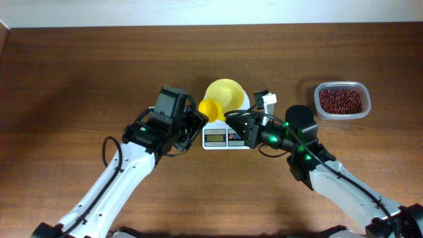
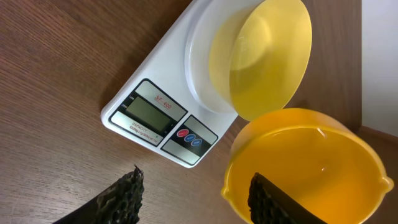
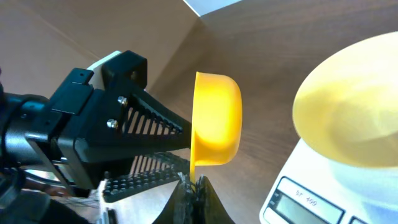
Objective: Scoop item into bowl and weigh 50g on scale
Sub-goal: 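Hand the yellow scoop from left gripper to right gripper above scale, then carry the scoop with right gripper to the bean tub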
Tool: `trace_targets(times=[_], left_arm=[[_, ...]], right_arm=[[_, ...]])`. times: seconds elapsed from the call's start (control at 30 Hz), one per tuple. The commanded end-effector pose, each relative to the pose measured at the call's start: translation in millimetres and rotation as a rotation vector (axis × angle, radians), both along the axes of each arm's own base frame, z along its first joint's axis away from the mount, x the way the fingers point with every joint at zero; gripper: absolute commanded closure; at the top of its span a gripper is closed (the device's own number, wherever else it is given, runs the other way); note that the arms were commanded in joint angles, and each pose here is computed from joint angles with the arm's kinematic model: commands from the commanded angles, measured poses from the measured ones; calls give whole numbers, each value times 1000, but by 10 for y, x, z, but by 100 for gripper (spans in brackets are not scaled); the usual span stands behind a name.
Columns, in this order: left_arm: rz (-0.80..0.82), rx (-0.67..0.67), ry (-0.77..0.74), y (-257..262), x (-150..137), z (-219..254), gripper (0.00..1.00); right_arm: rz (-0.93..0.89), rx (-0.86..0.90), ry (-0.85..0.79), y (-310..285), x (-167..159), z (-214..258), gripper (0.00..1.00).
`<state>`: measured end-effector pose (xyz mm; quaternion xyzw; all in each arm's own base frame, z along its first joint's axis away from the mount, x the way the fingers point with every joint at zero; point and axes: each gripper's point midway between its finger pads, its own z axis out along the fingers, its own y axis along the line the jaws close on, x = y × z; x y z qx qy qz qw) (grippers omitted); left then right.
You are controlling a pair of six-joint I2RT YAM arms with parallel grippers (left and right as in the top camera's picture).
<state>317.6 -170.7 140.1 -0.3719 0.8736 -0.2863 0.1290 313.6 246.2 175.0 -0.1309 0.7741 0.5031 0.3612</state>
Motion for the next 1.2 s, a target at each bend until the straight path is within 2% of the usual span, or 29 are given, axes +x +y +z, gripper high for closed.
trace_targets(times=[0.0, 0.07, 0.2, 0.33, 0.47, 0.5, 0.73, 0.97, 1.17], left_arm=[[-27, 28, -57, 66, 84, 79, 44], [-64, 47, -127, 133, 129, 208, 43], [-158, 114, -301, 254, 167, 540, 36], [-168, 137, -334, 290, 160, 607, 28], [-136, 176, -339, 370, 196, 597, 13], [-131, 182, -339, 382, 200, 595, 1], [-128, 204, -302, 427, 144, 522, 1], [-128, 204, -302, 426, 143, 521, 1], [-128, 203, -302, 425, 144, 521, 1]], right_arm=[[-36, -43, -69, -82, 122, 18, 96], [-60, -78, -100, -192, 194, -16, 96], [-162, -125, -97, -539, 387, -91, 96], [-236, -135, -105, -826, 445, 20, 96], [-300, -181, -125, -1076, 392, 139, 96], [-344, -213, -139, -1185, 360, 199, 96], [-588, -389, -226, -1679, 115, 642, 96], [-605, -460, -354, -1767, -90, 937, 96], [-910, -642, -282, -2381, -112, 993, 96]])
